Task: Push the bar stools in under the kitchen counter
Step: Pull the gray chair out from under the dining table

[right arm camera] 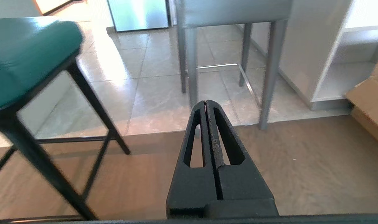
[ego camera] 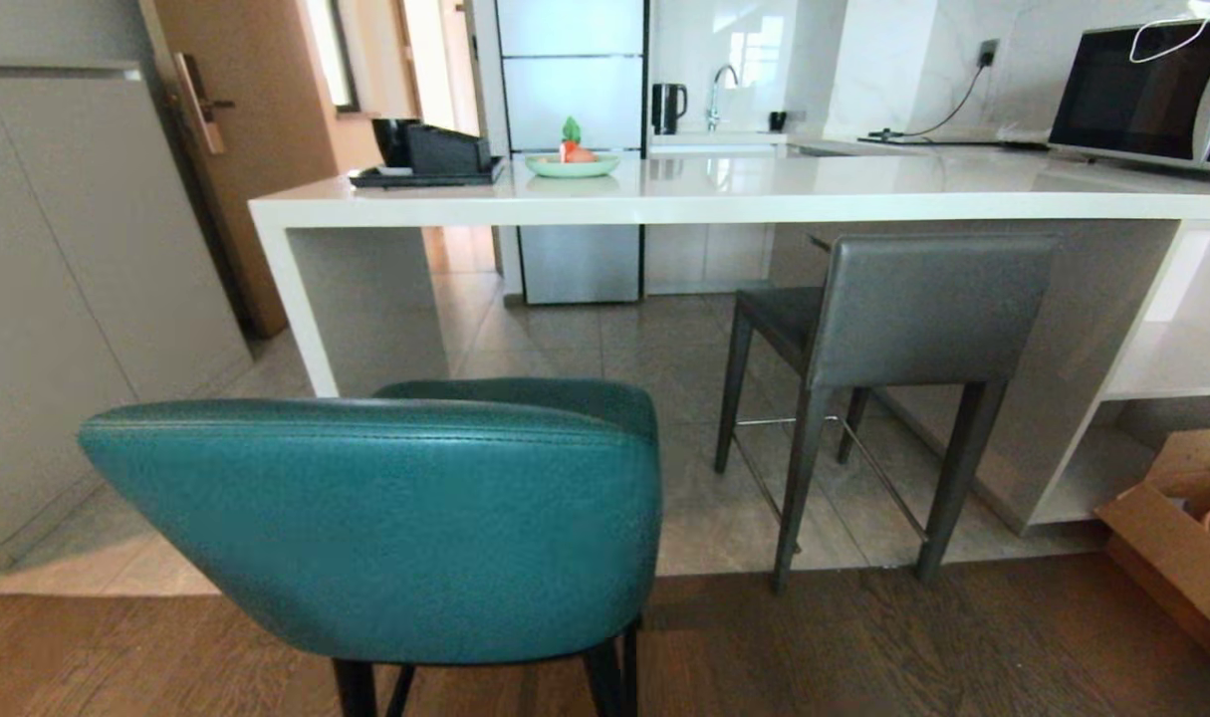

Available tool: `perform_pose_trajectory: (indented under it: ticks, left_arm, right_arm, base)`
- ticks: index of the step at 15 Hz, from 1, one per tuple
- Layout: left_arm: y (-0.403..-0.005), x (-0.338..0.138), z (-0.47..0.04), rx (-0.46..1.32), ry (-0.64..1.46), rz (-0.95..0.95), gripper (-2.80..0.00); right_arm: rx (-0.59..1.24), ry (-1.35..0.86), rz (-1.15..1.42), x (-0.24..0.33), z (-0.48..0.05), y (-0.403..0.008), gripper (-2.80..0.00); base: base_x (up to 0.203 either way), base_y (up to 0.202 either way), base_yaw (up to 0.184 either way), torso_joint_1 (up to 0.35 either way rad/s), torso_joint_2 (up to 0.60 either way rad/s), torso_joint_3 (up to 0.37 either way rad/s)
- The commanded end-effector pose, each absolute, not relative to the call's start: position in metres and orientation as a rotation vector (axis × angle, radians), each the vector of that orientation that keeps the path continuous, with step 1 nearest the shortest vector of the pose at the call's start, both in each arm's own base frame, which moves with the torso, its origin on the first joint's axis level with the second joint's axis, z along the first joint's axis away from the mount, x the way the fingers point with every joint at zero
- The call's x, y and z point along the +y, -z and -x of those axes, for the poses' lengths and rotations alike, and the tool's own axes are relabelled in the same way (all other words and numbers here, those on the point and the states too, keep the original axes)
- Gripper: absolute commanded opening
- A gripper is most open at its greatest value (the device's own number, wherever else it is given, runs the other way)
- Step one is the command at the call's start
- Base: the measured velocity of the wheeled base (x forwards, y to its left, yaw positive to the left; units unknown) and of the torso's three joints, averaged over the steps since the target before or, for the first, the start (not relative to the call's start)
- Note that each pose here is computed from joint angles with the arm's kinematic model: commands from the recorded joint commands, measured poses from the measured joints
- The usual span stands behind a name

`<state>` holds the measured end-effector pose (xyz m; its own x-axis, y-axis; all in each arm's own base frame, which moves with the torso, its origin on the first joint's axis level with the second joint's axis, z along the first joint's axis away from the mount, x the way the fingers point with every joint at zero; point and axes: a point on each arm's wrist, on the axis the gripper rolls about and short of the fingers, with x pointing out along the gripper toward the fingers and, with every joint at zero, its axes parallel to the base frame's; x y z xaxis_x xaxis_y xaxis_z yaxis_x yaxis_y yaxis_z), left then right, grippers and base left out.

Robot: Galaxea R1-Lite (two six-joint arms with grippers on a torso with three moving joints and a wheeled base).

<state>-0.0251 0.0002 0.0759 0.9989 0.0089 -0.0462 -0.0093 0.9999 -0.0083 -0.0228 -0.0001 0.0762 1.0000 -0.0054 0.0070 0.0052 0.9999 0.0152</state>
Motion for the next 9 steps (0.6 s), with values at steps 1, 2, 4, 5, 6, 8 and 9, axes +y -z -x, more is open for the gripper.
perform_pose_trajectory:
  ticks: [1,2,4,5,6,8,9]
  left_arm:
    - [-0.0759,0.0002,0.0251,0.048,-0.009,0.009,-2.80]
    - [-0.0759,0.0002,0.0251,0.048,-0.009,0.010,-2.80]
    - [-0.0759,0.0002,0.0251,0.048,-0.009,0.011,-2.80]
    - [-0.0759,0.0002,0.0251,0.048,-0.009,0.011,-2.80]
    - [-0.0759,0.0002,0.0251,0.048,-0.009,0.011,-2.80]
    - [-0.0759,0.0002,0.0251,0.048,-0.009,0.011,-2.80]
    - [-0.0759,0.0002,0.0251,0.047,-0.009,0.012,-2.80]
  right_arm:
    - [-0.002,0.005,-0.017,-0.0001,0.0224,-0.0750,-2.80]
    - [-0.002,0.005,-0.017,-0.0001,0.0223,-0.0750,-2.80]
    - [-0.002,0.005,-0.017,-0.0001,0.0223,-0.0750,-2.80]
    - [-0.003,0.006,-0.017,-0.0001,0.0224,-0.0750,-2.80]
    - [-0.002,0.006,-0.017,-0.0001,0.0224,-0.0750,-2.80]
    - [-0.002,0.005,-0.017,-0.0001,0.0224,-0.0750,-2.80]
    - [-0.003,0.005,-0.017,-0.0001,0.0224,-0.0750,-2.80]
  base:
    - [0.000,-0.191,-0.002,0.002,0.00,-0.001]
    - [0.000,-0.196,-0.002,0.002,0.00,0.000]
    - [0.000,-0.194,-0.001,0.000,0.00,0.002]
    - [0.000,-0.191,0.001,-0.002,0.01,-0.002]
    - [0.000,-0.200,-0.001,0.003,0.00,0.006]
    - [0.000,-0.194,0.002,0.000,0.00,0.002]
    - [0.000,-0.195,0.002,0.001,0.00,0.002]
